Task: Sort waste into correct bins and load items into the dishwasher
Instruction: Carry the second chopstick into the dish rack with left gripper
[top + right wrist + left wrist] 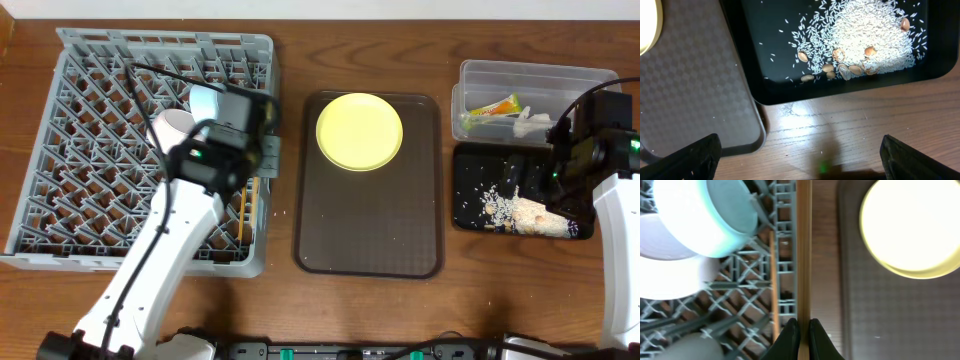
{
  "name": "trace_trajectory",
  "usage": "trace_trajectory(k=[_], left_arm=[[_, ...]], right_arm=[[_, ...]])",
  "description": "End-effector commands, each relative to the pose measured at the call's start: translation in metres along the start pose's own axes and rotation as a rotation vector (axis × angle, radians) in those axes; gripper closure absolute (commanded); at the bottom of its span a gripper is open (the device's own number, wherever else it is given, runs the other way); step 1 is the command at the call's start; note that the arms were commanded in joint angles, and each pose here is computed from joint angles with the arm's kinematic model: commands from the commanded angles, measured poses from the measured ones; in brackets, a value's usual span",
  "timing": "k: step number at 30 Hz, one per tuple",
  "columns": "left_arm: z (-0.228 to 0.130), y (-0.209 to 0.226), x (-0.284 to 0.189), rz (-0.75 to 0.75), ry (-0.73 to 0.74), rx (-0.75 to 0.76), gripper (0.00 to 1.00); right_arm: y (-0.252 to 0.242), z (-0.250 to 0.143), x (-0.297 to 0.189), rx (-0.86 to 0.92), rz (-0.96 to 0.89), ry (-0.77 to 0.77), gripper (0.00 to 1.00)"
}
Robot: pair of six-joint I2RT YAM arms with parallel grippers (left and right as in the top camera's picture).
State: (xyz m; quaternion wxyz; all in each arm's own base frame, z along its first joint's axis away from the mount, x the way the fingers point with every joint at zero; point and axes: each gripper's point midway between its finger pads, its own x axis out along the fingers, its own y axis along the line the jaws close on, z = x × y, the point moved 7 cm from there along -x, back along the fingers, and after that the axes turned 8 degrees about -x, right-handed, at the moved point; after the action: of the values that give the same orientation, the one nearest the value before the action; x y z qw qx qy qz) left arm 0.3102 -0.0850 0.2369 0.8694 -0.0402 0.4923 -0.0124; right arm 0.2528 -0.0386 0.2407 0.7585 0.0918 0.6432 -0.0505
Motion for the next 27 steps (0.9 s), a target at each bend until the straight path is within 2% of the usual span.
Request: trace_trajectory(k=[1, 8, 9, 10, 13, 16, 20, 27], left_arm=[[0.001, 0.013, 0.018, -0.024, 0.066, 0.073, 0.92], [-0.005, 0.028, 0.055, 0.017, 0.174, 0.037, 0.91], [-0.005, 0.027, 0.055, 0.016, 0.173, 0.038, 0.89], [-0.004, 0.026, 0.055, 0.01, 0.169, 0.038, 0.83], [0.0, 0.021, 0.048, -0.039, 0.146, 0.034, 0.56], [0.007, 0.013, 0.032, -0.121, 0.106, 0.031, 0.47], [0.016, -0.001, 0.009, -0.191, 0.039, -0.004, 0.41], [0.048, -0.024, -0.047, -0.204, -0.029, 0.01, 0.41]], right_arm=[[-0.006, 0.003, -0.008, 0.022, -0.002, -0.03, 0.01], [-0.006, 0.003, -0.008, 0.022, -0.002, -0.03, 0.01], [-0.006, 0.003, -0.008, 0.022, -0.002, -0.03, 0.01], [-0.006, 0.003, -0.008, 0.022, -0.002, -0.03, 0.01], [-0.006, 0.003, -0.008, 0.022, -0.002, -0.03, 0.01], [-0.006, 0.003, -0.008, 0.022, -0.002, -0.03, 0.01], [-0.005, 0.003, -0.008, 0.022, -0.002, -0.031, 0.01], [-0.005, 0.003, -0.008, 0.022, -0.002, -0.033, 0.01]])
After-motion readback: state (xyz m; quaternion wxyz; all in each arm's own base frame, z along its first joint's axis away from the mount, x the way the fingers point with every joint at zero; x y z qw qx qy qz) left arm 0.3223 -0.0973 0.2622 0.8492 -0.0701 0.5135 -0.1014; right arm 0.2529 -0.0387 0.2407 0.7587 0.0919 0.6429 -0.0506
